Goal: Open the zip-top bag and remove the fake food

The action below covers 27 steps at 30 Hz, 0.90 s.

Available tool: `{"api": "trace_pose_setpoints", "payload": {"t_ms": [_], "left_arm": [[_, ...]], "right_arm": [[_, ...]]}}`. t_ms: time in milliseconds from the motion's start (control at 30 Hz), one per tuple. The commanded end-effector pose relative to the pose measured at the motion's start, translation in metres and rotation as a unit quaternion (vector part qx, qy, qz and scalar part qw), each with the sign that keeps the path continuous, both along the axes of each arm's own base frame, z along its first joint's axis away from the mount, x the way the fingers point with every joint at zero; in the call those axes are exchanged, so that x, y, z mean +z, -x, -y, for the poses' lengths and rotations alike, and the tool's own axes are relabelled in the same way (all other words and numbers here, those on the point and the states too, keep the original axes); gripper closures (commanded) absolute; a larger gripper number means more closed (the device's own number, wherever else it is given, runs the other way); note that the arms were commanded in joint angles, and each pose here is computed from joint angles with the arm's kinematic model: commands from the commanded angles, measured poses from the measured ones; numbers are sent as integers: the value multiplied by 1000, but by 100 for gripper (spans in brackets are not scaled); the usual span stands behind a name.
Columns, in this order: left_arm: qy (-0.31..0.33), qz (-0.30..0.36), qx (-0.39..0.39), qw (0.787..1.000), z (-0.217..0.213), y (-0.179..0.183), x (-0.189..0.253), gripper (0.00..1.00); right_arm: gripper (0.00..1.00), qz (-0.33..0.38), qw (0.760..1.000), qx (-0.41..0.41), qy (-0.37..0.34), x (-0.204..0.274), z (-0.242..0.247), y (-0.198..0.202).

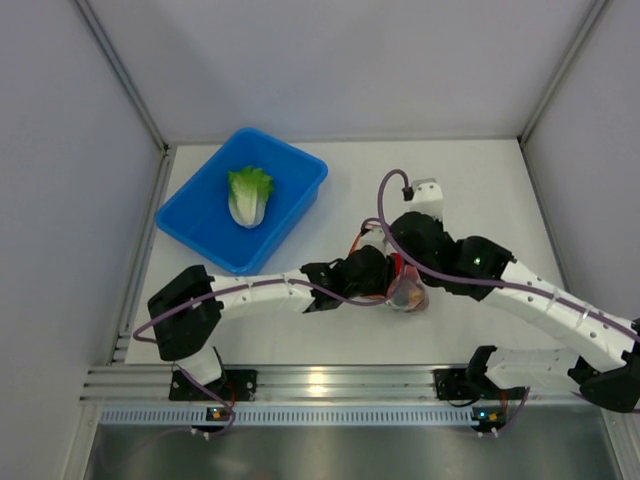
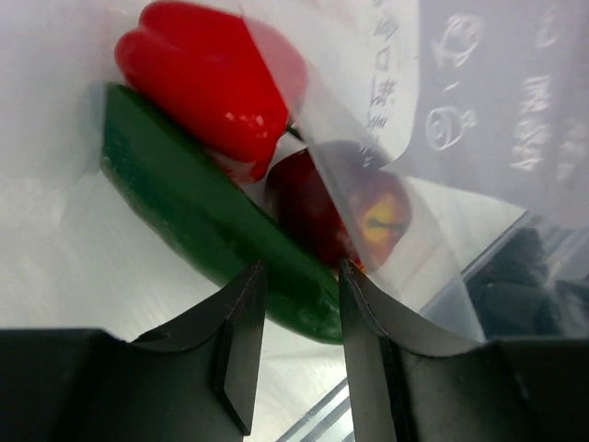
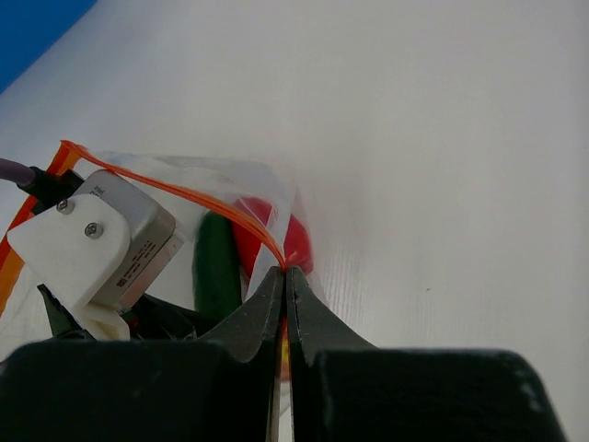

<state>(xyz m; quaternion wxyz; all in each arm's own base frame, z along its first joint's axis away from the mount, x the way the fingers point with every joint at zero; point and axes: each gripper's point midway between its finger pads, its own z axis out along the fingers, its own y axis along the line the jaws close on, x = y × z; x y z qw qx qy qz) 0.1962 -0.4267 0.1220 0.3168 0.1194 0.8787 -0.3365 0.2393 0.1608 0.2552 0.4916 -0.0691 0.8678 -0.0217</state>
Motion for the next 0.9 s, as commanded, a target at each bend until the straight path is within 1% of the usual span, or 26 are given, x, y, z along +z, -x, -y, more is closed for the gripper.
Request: {"api": "trace_pose_setpoints", "payload": {"t_ms": [0, 167, 267, 700, 833, 867], "left_arm": [[-38, -16, -1, 999, -6, 4, -15, 57], [-63, -32, -4, 997, -10, 6, -33, 56], [-85, -39, -5, 996, -9, 6, -45, 52], [-119, -35, 2, 992, 3, -11, -77, 43], [-128, -37, 3, 991, 4, -12, -86, 44], [-129, -37, 2, 991, 6, -13, -88, 50]], "right_arm": [[100, 22, 999, -16, -29, 9, 2, -3], [100, 22, 999, -11, -37, 5, 0, -3], [100, 18, 999, -8, -35, 3, -2, -3], [100, 5, 998, 31, -61, -6, -13, 5], [100, -3, 996, 47, -76, -12, -19, 9], [100, -5, 996, 49, -77, -15, -20, 9]]}}
